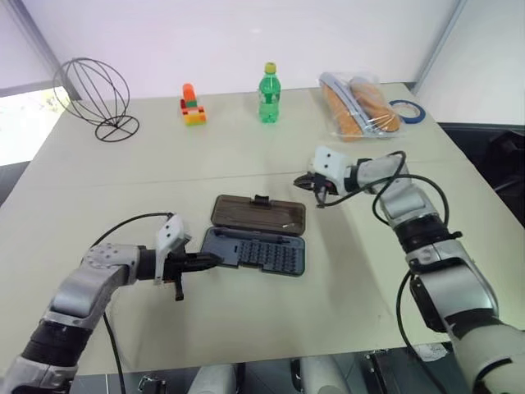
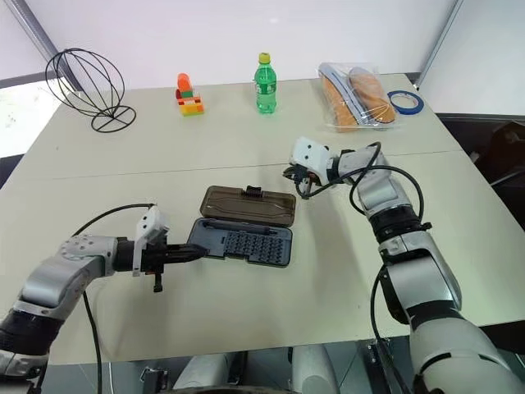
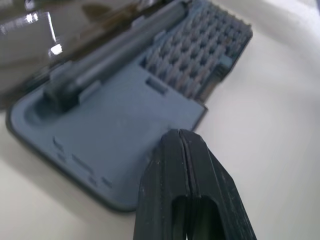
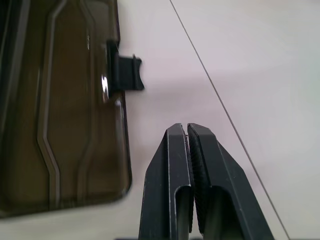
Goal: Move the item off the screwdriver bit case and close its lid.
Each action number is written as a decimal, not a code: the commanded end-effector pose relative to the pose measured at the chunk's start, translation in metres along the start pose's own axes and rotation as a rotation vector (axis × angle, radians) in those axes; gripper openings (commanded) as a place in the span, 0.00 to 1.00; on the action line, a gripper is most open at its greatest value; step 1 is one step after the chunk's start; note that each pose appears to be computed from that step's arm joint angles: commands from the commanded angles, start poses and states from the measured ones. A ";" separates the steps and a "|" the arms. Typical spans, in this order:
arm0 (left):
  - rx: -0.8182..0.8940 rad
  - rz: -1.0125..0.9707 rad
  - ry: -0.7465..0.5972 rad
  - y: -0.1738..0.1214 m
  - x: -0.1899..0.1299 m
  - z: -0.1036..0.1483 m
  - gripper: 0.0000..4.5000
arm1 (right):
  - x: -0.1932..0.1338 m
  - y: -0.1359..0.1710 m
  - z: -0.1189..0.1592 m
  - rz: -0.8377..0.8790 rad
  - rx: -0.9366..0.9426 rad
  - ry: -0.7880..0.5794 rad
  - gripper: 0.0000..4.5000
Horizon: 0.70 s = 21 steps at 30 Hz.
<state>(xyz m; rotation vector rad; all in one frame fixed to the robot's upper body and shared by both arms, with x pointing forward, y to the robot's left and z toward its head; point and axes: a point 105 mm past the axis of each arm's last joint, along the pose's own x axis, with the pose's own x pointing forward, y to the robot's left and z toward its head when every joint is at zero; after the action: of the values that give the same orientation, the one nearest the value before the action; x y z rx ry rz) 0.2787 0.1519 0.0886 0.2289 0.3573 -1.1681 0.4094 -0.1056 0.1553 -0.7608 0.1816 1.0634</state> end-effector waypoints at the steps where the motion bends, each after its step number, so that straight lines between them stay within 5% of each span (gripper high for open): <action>1: 0.023 0.070 0.041 0.011 0.005 -0.015 0.00 | 0.006 0.002 0.008 0.063 -0.013 0.013 0.02; 8: -0.009 0.108 0.001 0.014 0.004 -0.016 0.00 | 0.019 0.017 -0.008 0.175 -0.013 0.109 0.02; 11: -0.017 0.110 0.010 0.012 0.004 -0.021 0.00 | 0.021 0.015 -0.009 0.180 -0.007 0.128 0.21; 17: -0.034 0.111 0.014 0.009 0.006 -0.026 0.00 | 0.025 0.011 -0.014 0.160 0.016 0.177 0.88; 21: -0.036 0.117 0.021 0.009 0.007 -0.029 0.00 | 0.031 0.021 -0.029 0.194 0.091 0.236 0.88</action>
<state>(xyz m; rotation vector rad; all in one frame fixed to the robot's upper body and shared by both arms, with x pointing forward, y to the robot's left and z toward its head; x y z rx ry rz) 0.2887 0.1519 0.0809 0.2260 0.2846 -1.0798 0.4140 -0.0940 0.1170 -0.7985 0.4502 1.1526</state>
